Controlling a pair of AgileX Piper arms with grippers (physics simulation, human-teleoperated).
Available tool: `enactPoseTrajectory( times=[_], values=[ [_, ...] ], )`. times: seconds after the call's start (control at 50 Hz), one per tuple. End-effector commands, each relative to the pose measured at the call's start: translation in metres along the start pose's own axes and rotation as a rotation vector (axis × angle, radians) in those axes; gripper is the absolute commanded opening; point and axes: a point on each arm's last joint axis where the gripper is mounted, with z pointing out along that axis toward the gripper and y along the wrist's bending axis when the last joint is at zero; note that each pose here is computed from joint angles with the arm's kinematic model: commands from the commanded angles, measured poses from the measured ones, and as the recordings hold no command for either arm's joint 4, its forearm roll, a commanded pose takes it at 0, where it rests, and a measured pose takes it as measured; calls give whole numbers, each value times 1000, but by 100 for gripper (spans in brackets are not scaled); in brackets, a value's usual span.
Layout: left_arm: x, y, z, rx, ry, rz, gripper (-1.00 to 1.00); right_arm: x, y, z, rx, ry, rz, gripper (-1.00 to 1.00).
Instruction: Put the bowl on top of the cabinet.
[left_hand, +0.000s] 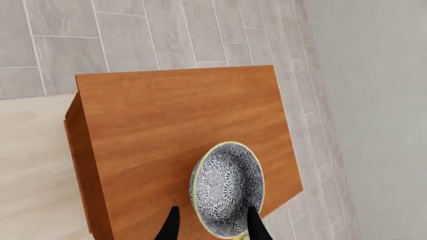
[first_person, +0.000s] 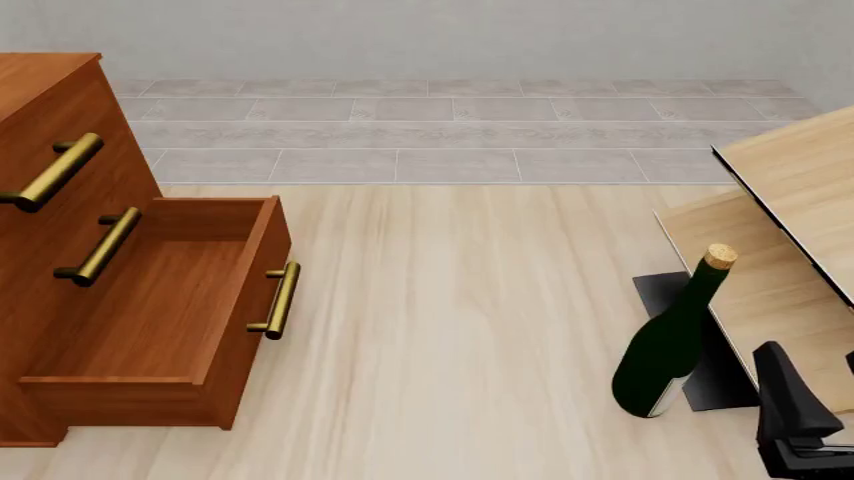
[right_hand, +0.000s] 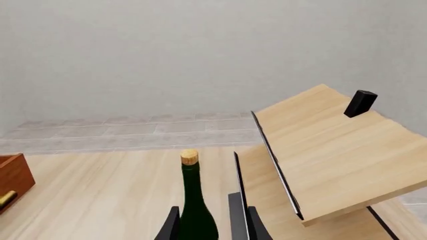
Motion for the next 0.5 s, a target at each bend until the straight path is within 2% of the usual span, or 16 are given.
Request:
enactPoseTrajectory(
  times=[0.02, 0.26, 0.5],
  values=[
    [1, -1, -23, 45, -33, 15, 100, -1, 0, 0, 2, -2, 2, 100],
    [3, 1, -48, 90, -70, -4, 100, -1, 0, 0, 4, -3, 5, 100],
    [10, -2, -81, 175, -99, -6, 100, -1, 0, 0, 7, -8, 8, 100]
  ],
)
